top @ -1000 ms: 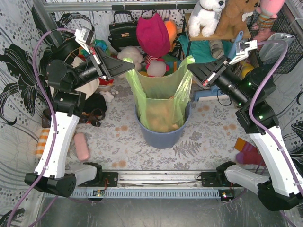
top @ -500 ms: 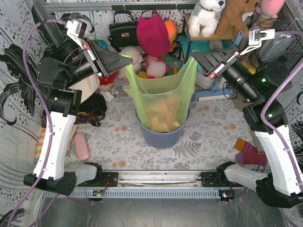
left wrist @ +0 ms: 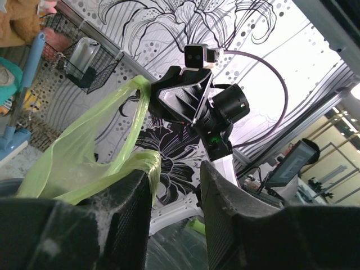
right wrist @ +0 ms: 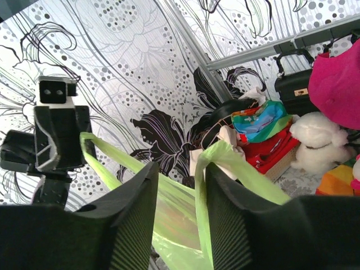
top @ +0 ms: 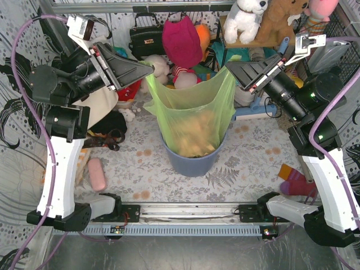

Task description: Tie the trash bag

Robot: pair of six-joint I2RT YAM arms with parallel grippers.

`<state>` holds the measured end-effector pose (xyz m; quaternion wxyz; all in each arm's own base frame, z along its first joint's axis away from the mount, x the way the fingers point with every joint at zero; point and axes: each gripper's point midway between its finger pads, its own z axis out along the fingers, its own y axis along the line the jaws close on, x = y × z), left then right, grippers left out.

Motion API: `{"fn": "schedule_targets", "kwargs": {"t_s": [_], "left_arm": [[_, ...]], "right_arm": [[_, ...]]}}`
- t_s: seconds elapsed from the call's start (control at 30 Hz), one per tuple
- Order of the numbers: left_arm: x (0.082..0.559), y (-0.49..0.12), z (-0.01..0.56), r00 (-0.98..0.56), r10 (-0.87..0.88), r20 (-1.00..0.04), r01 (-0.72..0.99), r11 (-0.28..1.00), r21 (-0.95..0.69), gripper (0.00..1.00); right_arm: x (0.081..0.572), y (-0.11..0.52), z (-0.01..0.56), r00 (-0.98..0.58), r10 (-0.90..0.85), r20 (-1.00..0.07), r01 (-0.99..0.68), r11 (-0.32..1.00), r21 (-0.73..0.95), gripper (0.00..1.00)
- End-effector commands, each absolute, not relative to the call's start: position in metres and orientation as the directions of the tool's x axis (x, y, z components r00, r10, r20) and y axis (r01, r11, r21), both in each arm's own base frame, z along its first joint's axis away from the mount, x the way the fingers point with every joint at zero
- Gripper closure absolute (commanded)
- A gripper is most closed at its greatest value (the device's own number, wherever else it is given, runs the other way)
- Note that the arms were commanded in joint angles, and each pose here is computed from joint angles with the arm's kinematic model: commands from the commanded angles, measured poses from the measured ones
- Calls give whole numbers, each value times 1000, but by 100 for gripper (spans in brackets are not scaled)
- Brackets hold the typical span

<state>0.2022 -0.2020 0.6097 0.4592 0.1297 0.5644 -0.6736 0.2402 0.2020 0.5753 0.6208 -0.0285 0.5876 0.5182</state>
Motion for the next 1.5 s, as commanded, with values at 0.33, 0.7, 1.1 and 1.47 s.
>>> {"fn": "schedule_targets", "kwargs": {"t_s": [0.33, 0.7, 1.1, 1.47], "left_arm": [[196, -196, 621, -461, -473, -751, 792, 163, -589, 44], [200, -194, 591, -492, -464, -737, 746, 212, -632, 31], [201, -191, 597, -467, -462, -754, 747, 250, -616, 26], [203, -187, 603, -430, -467, -773, 742, 305, -597, 25]], "right_arm": [[237, 185, 579, -162, 606, -779, -642, 535, 549, 62], [239, 186, 583, -162, 595, -787, -641, 543, 542, 59], [243, 186, 562, -226, 557, -799, -590, 575, 567, 52], [228, 185, 554, -273, 552, -787, -585, 555, 592, 51]]}}
